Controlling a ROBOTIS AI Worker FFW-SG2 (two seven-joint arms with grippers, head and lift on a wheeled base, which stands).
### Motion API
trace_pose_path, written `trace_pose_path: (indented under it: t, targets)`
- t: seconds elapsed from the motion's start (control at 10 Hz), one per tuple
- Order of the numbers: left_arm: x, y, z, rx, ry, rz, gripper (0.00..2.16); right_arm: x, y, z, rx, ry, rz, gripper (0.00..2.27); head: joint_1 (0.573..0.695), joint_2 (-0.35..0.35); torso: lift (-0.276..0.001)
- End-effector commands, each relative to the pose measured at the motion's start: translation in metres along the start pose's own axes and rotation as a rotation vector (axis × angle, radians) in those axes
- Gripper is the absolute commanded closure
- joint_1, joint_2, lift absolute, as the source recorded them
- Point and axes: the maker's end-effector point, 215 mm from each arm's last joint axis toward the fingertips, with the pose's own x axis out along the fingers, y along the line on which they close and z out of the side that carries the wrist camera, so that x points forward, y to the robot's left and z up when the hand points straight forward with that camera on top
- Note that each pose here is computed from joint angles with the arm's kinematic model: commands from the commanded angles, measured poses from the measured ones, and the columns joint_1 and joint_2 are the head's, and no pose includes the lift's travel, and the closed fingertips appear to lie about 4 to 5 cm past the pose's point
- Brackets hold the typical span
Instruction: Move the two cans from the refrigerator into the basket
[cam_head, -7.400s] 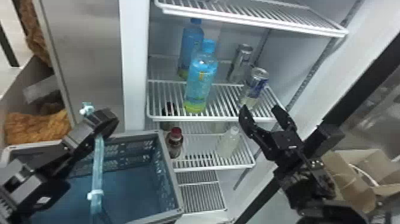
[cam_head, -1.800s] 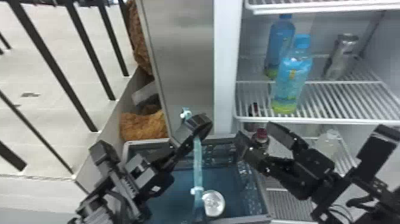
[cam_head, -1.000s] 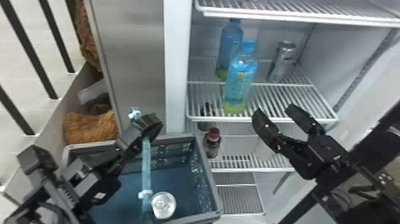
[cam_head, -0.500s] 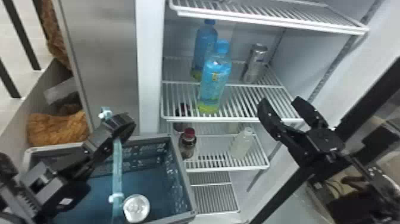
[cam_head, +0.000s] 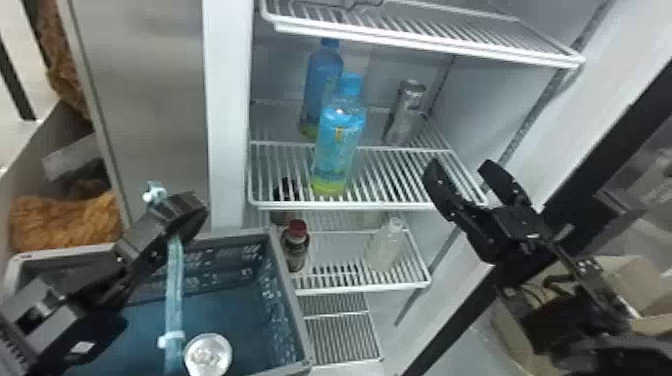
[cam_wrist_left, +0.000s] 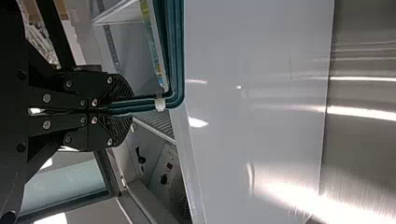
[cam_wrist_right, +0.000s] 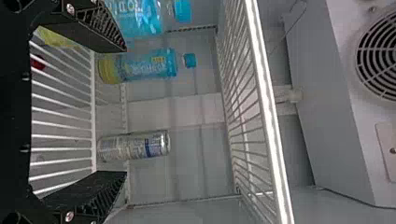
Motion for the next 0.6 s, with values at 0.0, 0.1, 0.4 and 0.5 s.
trace_pose_path:
  t: [0.0,0.1,0.4,0.5]
  targets:
    - [0.001,0.001,-0.001,-0.004,0.004,-0.001,1.20,0.015,-0.013,-0.005,-0.001,0.000,-0.019,0.10,0.667,-0.290,-0.035]
    - [0.001,0.002,-0.002,-0.007,0.006,0.000,1.20,0.023,-0.021,-0.008,-0.010,0.002,-0.034,0.10,0.664,-0.293,-0.035]
    - [0.003,0.002,-0.003,-0.011,0.011,-0.003,1.20,0.047,-0.040,-0.017,-0.023,0.012,-0.068,0.10,0.649,-0.308,-0.035]
    - [0.004,0.002,-0.004,-0.012,0.015,-0.004,1.20,0.056,-0.045,-0.020,-0.027,0.016,-0.074,0.10,0.647,-0.309,-0.035]
